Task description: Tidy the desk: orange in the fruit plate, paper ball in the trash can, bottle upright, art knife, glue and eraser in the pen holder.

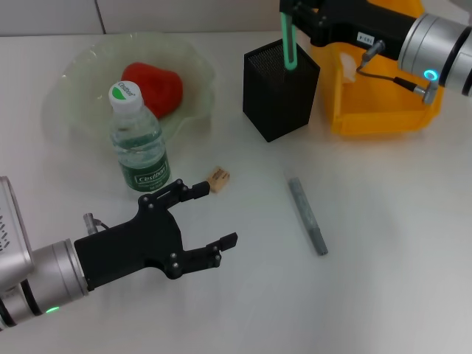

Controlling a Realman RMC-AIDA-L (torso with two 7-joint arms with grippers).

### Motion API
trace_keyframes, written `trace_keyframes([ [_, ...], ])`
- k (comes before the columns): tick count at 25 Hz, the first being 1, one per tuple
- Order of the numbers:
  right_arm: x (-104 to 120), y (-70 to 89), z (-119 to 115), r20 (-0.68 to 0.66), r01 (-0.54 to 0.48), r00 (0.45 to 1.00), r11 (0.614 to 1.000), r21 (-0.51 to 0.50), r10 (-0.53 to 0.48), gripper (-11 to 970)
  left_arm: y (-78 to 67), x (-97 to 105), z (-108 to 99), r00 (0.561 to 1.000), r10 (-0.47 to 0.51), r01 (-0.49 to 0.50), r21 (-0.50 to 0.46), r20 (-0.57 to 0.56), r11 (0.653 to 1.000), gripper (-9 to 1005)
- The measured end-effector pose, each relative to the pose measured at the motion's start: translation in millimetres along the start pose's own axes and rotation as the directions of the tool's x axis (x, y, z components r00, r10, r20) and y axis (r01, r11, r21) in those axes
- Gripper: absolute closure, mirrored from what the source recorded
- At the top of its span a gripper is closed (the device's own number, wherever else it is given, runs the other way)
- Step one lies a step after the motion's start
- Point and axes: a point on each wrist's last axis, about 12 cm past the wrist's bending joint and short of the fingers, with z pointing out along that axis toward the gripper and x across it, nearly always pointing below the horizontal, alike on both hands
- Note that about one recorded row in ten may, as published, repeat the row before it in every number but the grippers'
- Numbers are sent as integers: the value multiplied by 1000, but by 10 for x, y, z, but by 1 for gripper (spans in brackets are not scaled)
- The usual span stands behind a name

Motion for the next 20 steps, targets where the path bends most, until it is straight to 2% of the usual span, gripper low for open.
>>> trace_keyframes([
  [2,37,15,-3,-8,-5,1000,1000,6,5,801,1,0,-2,1000,-1,1,-2,1,1000,151],
  [7,91,28,-94,-2,-21,1000,1000,5,21,681,5,-15,4,1000,1,-1,2,10,1000,151],
  [10,60,58,-261,45,-66,997,997,-39,67,566,-15,-60,8,999,2,-3,25,45,1000,151],
  [12,48,130,-493,88,-85,992,990,-109,95,488,-24,-110,13,997,-17,13,50,76,999,152],
  [15,127,277,-916,131,-82,985,978,-193,108,372,39,-237,54,990,-104,96,91,91,991,152],
  [18,321,417,-1339,152,-84,981,973,-214,118,255,63,-328,129,991,-124,118,120,43,986,152],
  [20,467,481,-1581,140,-82,984,978,-192,110,229,34,-423,249,993,-113,115,128,-25,985,152],
])
